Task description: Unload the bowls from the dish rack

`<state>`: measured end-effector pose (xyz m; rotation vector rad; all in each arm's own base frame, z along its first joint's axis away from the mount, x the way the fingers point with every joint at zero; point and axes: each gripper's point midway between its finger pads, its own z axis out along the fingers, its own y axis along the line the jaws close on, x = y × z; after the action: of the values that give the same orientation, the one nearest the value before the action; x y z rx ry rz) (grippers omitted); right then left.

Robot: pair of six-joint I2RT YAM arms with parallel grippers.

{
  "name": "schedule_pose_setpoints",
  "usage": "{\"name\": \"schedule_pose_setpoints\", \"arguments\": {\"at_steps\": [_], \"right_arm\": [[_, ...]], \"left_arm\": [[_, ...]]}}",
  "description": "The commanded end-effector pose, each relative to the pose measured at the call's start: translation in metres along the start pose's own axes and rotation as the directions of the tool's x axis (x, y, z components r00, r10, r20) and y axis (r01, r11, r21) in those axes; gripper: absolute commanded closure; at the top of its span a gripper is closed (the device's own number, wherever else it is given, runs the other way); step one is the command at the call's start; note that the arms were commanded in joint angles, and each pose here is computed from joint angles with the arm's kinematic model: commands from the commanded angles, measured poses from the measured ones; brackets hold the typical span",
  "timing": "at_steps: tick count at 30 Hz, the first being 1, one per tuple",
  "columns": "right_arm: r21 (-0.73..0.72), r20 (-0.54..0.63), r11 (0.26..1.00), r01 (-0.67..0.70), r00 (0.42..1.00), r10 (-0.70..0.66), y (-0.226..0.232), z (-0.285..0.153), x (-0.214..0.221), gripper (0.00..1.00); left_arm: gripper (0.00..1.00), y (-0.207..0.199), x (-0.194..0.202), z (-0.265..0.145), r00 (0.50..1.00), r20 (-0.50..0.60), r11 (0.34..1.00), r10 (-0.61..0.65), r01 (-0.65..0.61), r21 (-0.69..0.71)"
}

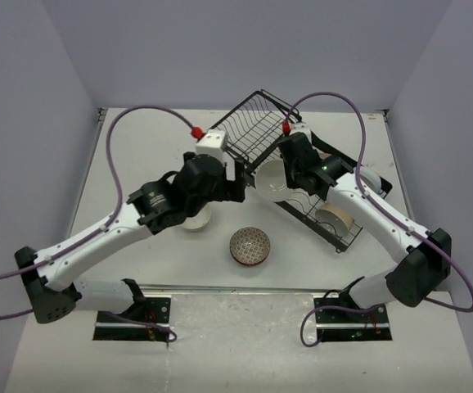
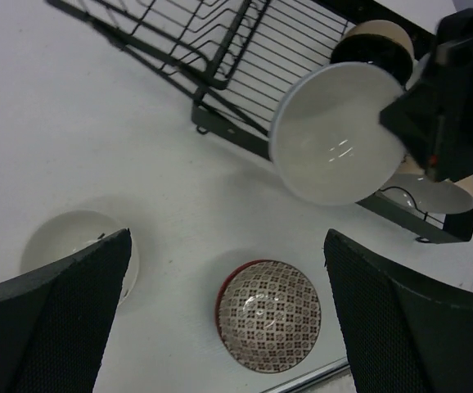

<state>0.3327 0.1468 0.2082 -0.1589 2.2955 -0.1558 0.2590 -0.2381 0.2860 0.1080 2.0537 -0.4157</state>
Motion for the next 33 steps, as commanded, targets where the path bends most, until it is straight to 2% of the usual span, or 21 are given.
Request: {"name": "schedule_pose_setpoints", "arguments": {"at_steps": [1,3,7,10,11,16,18,19,20,22,23,30,31,32,33], "right_arm": [[-0.158,-0.063,0.979,-0.125,0.991,0.117,0.029,-0.02,-0.002,1.0],[-0.185,-0.067,0.973,-0.135,0.99,0.125,0.031,-0.026,-0.002,1.0],[-0.238,-0.067,0.959,-0.152,0.988,0.14,0.034,-0.037,0.0,1.0],[-0.289,-0.055,0.944,-0.159,0.987,0.15,0.038,-0.046,-0.001,1.0],[-0.292,-0.051,0.943,-0.159,0.987,0.15,0.038,-0.047,-0.001,1.0],[-0.301,-0.046,0.94,-0.162,0.987,0.156,0.037,-0.049,0.003,1.0],[-0.291,-0.051,0.943,-0.163,0.987,0.155,0.035,-0.049,0.005,1.0],[-0.287,-0.05,0.943,-0.166,0.986,0.159,0.034,-0.049,0.005,1.0],[-0.282,-0.051,0.944,-0.171,0.985,0.163,0.033,-0.048,0.006,1.0],[-0.283,-0.046,0.942,-0.178,0.984,0.172,0.032,-0.05,0.006,1.0],[-0.286,-0.041,0.941,-0.18,0.984,0.175,0.032,-0.051,0.005,1.0],[-0.321,-0.024,0.928,-0.191,0.981,0.194,0.036,-0.055,0.003,1.0],[-0.321,-0.021,0.927,-0.192,0.981,0.195,0.036,-0.054,0.002,0.64],[-0.32,-0.018,0.927,-0.195,0.98,0.2,0.036,-0.055,0.001,0.39],[-0.32,-0.018,0.927,-0.197,0.979,0.202,0.036,-0.055,0.001,0.31]], "left_arm": [[0.0,-0.037,-0.002,0.017,0.992,-0.042,0.993,0.116,-0.116,0.003],[0.0,-0.04,-0.009,0.023,0.99,-0.05,0.99,0.133,-0.135,-0.033],[0.02,-0.037,0.02,0.047,0.969,-0.148,0.975,0.196,-0.209,-0.079],[0.08,-0.049,0.032,0.057,0.964,-0.172,0.978,0.201,-0.209,-0.029],[0.12,-0.052,0.034,0.06,0.963,-0.175,0.978,0.202,-0.208,-0.016],[0.22,-0.063,0.044,0.075,0.956,-0.191,0.975,0.222,-0.224,0.013],[0.4,-0.063,0.046,0.081,0.955,-0.195,0.973,0.225,-0.229,0.002],[0.53,-0.062,0.048,0.083,0.953,-0.202,0.972,0.227,-0.233,-0.007],[0.76,-0.061,0.049,0.084,0.953,-0.202,0.972,0.225,-0.233,-0.015],[0.95,-0.058,0.05,0.087,0.954,-0.203,0.972,0.221,-0.233,-0.039],[1.0,-0.055,0.049,0.088,0.957,-0.197,0.971,0.215,-0.23,-0.06],[1.0,-0.038,0.037,0.086,0.973,-0.157,0.971,0.172,-0.194,-0.141],[1.0,-0.034,0.034,0.086,0.976,-0.15,0.972,0.159,-0.181,-0.15],[1.0,-0.03,0.033,0.086,0.978,-0.148,0.973,0.147,-0.169,-0.155],[1.0,-0.021,0.023,0.084,0.984,-0.128,0.976,0.121,-0.141,-0.168]]}}
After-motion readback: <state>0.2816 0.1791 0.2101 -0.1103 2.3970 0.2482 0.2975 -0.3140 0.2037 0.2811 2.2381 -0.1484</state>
